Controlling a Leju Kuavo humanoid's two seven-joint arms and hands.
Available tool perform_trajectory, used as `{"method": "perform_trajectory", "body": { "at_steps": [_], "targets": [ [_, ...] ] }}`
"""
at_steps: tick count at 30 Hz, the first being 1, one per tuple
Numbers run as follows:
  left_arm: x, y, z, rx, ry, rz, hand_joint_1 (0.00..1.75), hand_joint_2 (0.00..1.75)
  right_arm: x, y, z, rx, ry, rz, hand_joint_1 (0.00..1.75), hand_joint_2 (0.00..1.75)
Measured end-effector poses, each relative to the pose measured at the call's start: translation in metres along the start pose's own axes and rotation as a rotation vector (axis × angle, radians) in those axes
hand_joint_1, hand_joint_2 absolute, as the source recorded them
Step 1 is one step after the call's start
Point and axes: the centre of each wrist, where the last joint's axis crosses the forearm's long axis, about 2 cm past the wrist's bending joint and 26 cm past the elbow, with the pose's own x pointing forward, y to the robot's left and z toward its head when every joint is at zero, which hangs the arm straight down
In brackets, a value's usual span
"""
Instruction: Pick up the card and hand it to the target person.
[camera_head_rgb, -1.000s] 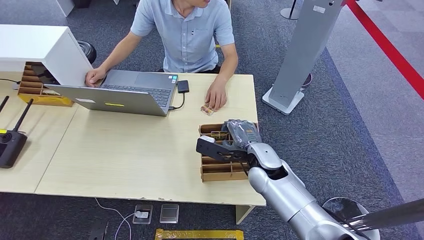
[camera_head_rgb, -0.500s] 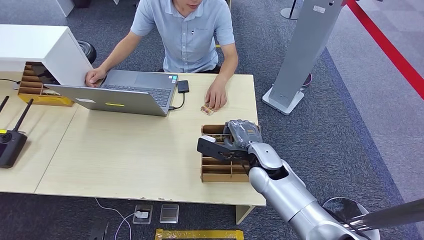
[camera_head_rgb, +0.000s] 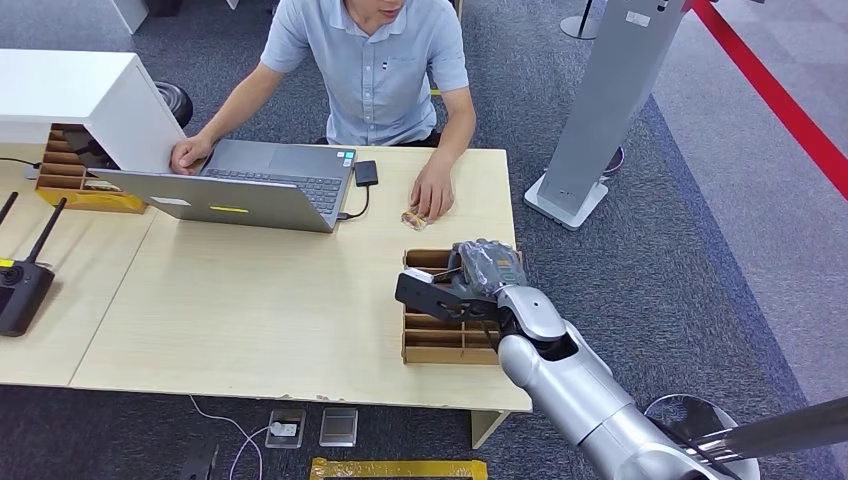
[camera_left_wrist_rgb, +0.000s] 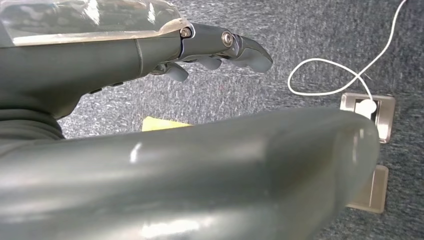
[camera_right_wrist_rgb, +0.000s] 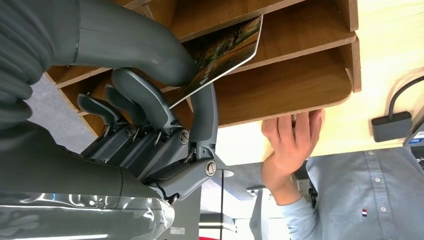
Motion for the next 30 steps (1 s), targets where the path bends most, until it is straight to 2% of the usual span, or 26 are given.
{"method": "perform_trajectory", "body": {
  "at_steps": [10,15,18,22,26,30],
  "targets": [
    [0.0,0.0,0.0,0.002,-0.002,0.004,0.0,0.0,-0.002,-0.001,0.001,-0.012,0.003,-0.005,1.75,1.75],
    [0.0,0.0,0.0,0.014,0.003,0.022,0.0,0.0,-0.003,-0.013,0.003,-0.048,0.001,-0.041,1.75,1.75],
    [-0.001,0.0,0.0,0.024,0.007,0.036,0.0,0.0,-0.005,-0.03,0.005,-0.102,0.006,-0.084,1.75,1.75],
    [-0.001,0.001,0.0,0.034,0.011,0.053,0.0,0.0,-0.011,-0.066,0.012,-0.22,0.002,-0.145,1.75,1.75],
    [-0.002,0.001,0.0,0.038,0.013,0.063,0.0,0.0,-0.016,-0.099,0.025,-0.352,-0.027,-0.199,1.75,1.75],
    [-0.002,0.0,0.001,0.036,0.013,0.064,0.0,0.0,-0.02,-0.121,0.035,-0.473,-0.084,-0.246,1.75,1.75]
  ]
}}
